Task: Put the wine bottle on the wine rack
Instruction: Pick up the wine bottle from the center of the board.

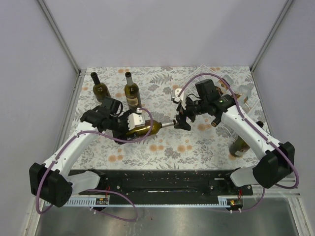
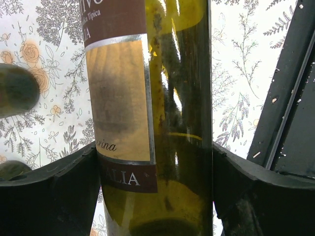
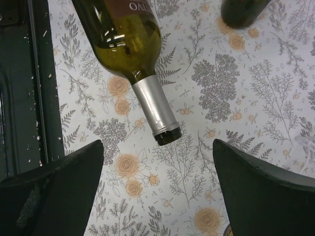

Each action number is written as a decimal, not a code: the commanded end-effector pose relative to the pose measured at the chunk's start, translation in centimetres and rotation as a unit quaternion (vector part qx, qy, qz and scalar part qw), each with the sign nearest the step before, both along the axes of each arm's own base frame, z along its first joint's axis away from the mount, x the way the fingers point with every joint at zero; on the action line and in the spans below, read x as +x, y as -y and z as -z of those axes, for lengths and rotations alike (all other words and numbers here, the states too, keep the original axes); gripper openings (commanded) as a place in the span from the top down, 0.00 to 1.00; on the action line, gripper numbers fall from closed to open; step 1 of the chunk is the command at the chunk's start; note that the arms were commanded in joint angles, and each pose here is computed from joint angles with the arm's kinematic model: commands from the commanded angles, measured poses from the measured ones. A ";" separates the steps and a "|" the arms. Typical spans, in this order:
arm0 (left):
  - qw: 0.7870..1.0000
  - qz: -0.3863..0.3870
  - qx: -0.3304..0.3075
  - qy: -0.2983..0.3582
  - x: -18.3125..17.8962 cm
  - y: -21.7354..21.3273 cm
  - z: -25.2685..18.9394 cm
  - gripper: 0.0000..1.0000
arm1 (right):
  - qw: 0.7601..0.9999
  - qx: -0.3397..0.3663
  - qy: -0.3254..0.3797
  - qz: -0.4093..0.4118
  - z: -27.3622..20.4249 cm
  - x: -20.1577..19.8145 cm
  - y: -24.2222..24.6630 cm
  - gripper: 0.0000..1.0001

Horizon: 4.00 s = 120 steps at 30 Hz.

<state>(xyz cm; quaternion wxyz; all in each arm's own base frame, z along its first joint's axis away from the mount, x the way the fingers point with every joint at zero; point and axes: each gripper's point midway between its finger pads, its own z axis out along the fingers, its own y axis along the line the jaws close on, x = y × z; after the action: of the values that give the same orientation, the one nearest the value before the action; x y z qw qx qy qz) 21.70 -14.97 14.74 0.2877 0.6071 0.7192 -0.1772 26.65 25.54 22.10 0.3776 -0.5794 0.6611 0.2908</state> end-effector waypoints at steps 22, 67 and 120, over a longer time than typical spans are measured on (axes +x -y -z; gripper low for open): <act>0.994 0.060 -0.042 0.083 0.5 3.2 -7.7 1.00 | 0.992 -0.080 0.023 -0.100 1.7 -1.2 -4.4 0.01; 0.989 0.078 -0.099 0.075 0.5 5.6 -9.5 0.88 | 0.992 -0.076 -0.020 -0.103 4.5 -3.4 -4.9 1.00; 0.940 -0.164 -0.245 0.175 6.6 3.2 -21.9 0.01 | 0.994 -0.066 0.011 0.090 -3.3 -4.1 3.9 1.00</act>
<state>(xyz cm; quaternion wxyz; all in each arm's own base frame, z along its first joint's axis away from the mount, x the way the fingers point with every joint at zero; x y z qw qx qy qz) 26.97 -18.02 33.01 0.5271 0.4459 0.6970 -0.1936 20.78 21.71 19.83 0.2773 -0.5611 0.7493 0.2166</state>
